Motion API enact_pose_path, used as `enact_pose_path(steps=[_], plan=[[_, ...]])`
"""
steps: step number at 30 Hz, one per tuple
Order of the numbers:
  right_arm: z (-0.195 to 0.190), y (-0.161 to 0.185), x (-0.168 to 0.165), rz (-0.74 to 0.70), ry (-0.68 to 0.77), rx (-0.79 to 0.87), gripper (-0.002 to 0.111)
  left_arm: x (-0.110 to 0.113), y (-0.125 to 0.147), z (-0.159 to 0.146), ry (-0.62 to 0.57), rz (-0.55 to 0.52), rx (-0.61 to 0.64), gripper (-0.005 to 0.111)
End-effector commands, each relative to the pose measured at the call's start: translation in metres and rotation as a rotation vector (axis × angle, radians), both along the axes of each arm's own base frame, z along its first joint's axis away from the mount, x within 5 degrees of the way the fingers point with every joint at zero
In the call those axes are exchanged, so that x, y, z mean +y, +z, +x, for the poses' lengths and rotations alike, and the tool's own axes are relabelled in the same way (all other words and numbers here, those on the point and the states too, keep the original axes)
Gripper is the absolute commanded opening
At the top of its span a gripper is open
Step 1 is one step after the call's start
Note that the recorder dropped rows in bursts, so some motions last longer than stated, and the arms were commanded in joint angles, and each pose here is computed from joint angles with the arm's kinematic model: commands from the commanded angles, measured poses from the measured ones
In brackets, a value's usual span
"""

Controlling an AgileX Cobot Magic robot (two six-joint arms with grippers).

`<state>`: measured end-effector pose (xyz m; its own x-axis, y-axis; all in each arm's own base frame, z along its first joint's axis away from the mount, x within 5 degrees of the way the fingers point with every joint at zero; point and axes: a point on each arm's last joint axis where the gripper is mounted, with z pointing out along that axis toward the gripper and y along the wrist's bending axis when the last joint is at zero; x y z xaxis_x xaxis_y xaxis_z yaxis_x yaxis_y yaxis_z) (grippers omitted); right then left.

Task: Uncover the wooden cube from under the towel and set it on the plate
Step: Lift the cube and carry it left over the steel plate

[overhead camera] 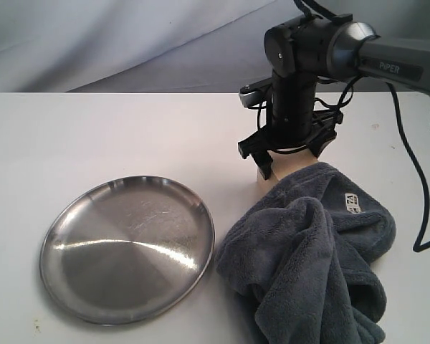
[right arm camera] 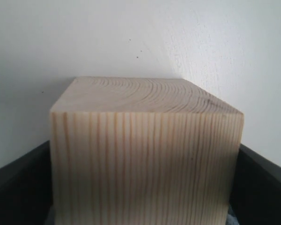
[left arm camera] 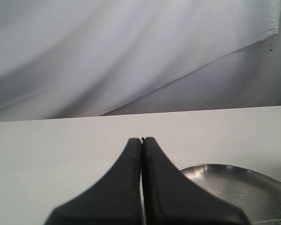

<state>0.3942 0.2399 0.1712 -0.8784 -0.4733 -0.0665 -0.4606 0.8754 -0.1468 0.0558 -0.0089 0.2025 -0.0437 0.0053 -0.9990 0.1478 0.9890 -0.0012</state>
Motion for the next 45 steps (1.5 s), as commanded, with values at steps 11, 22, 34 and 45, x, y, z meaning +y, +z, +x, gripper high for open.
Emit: enact_pose_path(steps=[11,22,34,45], plan=[[0.016,0.040,0.008,0.094,-0.021,-0.119,0.000,0.000,-0.001,0.000,-0.005,-0.004,0.001,0.000],[0.018,0.069,0.011,0.146,-0.015,-0.185,0.000,0.000,-0.001,0.000,-0.005,-0.004,0.001,0.000],[-0.008,0.094,0.036,0.200,0.057,-0.211,0.000,0.000,-0.001,0.000,-0.005,-0.004,0.001,0.000],[-0.059,0.094,0.097,0.224,0.221,-0.188,0.000,0.000,-0.001,0.000,-0.005,-0.004,0.001,0.000]])
